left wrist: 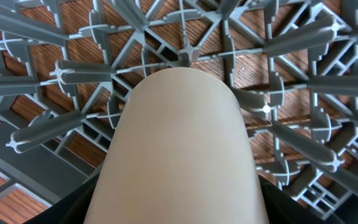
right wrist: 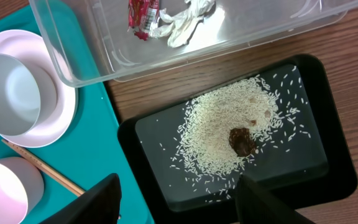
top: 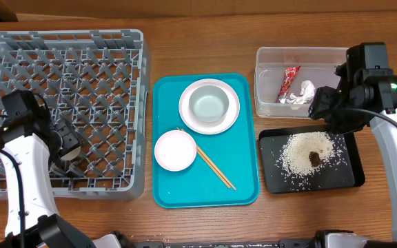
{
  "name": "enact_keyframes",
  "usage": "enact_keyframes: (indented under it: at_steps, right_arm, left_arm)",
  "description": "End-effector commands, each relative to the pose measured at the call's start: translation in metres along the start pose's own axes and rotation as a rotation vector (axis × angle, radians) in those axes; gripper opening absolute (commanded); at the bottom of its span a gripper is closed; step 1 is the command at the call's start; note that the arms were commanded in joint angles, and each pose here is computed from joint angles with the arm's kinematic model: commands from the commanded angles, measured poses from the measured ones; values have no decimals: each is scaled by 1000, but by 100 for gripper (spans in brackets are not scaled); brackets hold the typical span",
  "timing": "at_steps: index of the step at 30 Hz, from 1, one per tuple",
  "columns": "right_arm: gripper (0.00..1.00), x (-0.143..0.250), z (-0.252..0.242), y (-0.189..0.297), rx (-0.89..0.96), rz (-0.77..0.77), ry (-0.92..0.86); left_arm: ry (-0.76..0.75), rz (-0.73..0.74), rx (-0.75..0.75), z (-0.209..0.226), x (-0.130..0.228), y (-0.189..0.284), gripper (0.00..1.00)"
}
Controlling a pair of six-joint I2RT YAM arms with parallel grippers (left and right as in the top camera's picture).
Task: Sort waste into correct bins and load items into the dishwasher
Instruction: 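Place the white cup upside down into the dish rack, then grasp the pink bowl with the left gripper and lift it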
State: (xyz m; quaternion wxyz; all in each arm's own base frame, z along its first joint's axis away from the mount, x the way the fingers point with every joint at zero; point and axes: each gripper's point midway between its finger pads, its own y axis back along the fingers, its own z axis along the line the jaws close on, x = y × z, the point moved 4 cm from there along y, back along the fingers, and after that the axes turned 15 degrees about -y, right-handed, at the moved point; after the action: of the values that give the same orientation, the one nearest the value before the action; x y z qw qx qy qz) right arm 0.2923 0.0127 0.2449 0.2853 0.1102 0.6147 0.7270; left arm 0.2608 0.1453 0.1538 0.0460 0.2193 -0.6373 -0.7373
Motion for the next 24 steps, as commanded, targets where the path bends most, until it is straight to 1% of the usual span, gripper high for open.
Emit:
enact_keyframes:
  at_steps: [1, 2, 3, 4, 5, 8, 12, 13, 15, 16, 18, 21, 22, 23, 24]
  right_arm:
    - [61, -4, 0, 6, 0, -25, 3]
    - [61, -4, 0, 6, 0, -25, 3]
    - [61, -4, 0, 6, 0, -24, 3]
    - [61, -3, 0, 6, 2, -22, 3]
    - [61, -3, 0, 6, 3, -19, 3]
    - [61, -2, -1, 6, 7, -14, 2]
    - [61, -1, -1, 6, 8, -12, 2]
    - [61, -1, -1, 6, 8, -12, 2]
    - [61, -1, -2, 6, 10, -10, 1]
    - [61, -1, -2, 6, 10, -9, 1]
    - [62, 1, -3, 6, 14, -4, 1]
    - [68, 3, -4, 6, 21, 6, 0]
    - [71, 4, -5, 6, 25, 12, -1]
    - [78, 5, -6, 6, 30, 20, -2]
    - [79, 6, -6, 6, 33, 24, -2]
  left_arm:
    - [1, -27, 55, -7, -5, 11, 31]
    - [1, -21, 53, -7, -3, 11, 63]
    - [1, -17, 54, -7, -3, 11, 76]
    - [1, -14, 54, -7, -2, 11, 98]
    - [1, -13, 54, -7, -2, 11, 100]
    - [2, -13, 55, -7, -2, 12, 100]
    - [5, -46, 56, -6, -8, 29, 100]
    - [2, -62, 68, -8, -11, 36, 100]
    - [-24, -124, 148, -23, -17, 54, 100]
    - [-42, -150, 190, -32, -18, 61, 100]
    - [-123, -206, 292, -63, -16, 81, 100]
    - [-265, -228, 351, -105, -5, 97, 100]
    - [-323, -224, 375, -123, 0, 100, 100]
    - [-389, -216, 401, -142, 7, 103, 100]
    - [-477, -202, 428, -167, 18, 105, 100]
